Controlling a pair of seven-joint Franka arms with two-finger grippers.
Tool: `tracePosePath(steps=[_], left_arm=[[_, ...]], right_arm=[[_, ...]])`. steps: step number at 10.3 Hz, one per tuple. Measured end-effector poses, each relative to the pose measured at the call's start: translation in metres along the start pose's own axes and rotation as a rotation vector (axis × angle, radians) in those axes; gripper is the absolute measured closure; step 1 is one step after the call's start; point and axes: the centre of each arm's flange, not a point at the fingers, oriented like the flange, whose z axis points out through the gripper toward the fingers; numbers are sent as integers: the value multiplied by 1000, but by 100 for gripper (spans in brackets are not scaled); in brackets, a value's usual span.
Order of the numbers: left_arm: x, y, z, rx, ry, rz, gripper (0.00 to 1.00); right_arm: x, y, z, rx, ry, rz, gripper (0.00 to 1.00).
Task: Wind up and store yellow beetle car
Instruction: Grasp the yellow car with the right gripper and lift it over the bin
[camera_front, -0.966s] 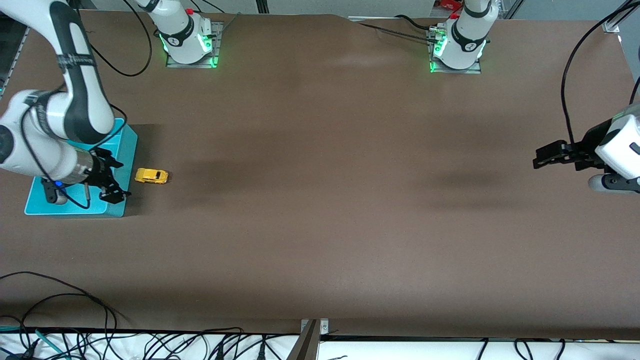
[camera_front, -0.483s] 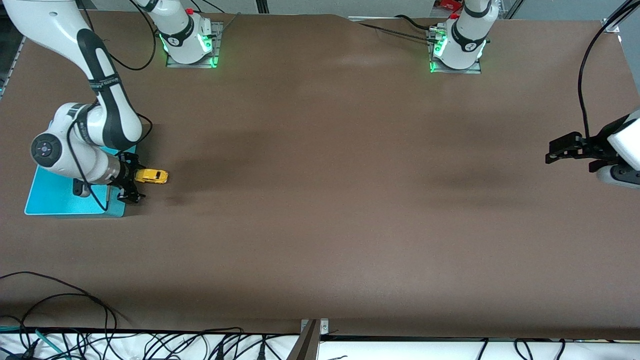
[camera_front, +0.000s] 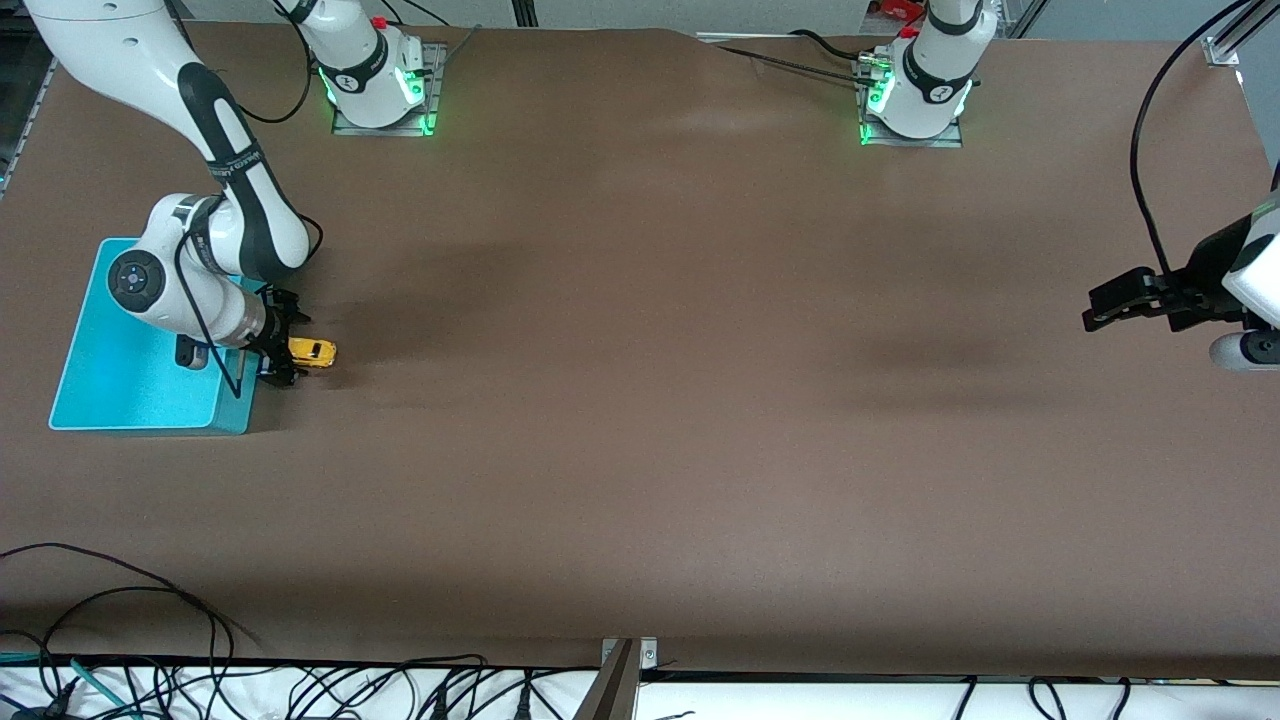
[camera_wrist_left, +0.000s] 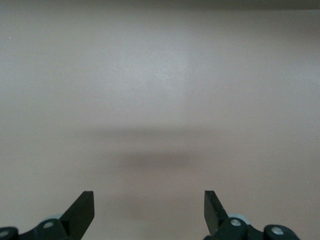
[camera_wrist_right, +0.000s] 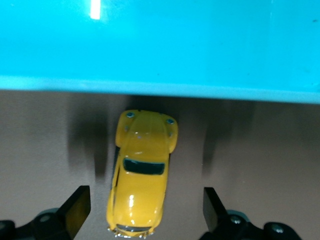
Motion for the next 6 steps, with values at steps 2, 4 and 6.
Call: tracePosePath(steps=[2, 4, 6], left_arm=[[-3, -2, -3, 0, 1, -12, 0], [-3, -2, -2, 0, -1, -19, 0], [-3, -5, -3, 0, 0, -24, 0]], right_arm=[[1, 2, 1, -3, 0, 3, 14], [1, 1, 1, 4, 2, 4, 46], [1, 1, 0, 7, 2, 4, 55]])
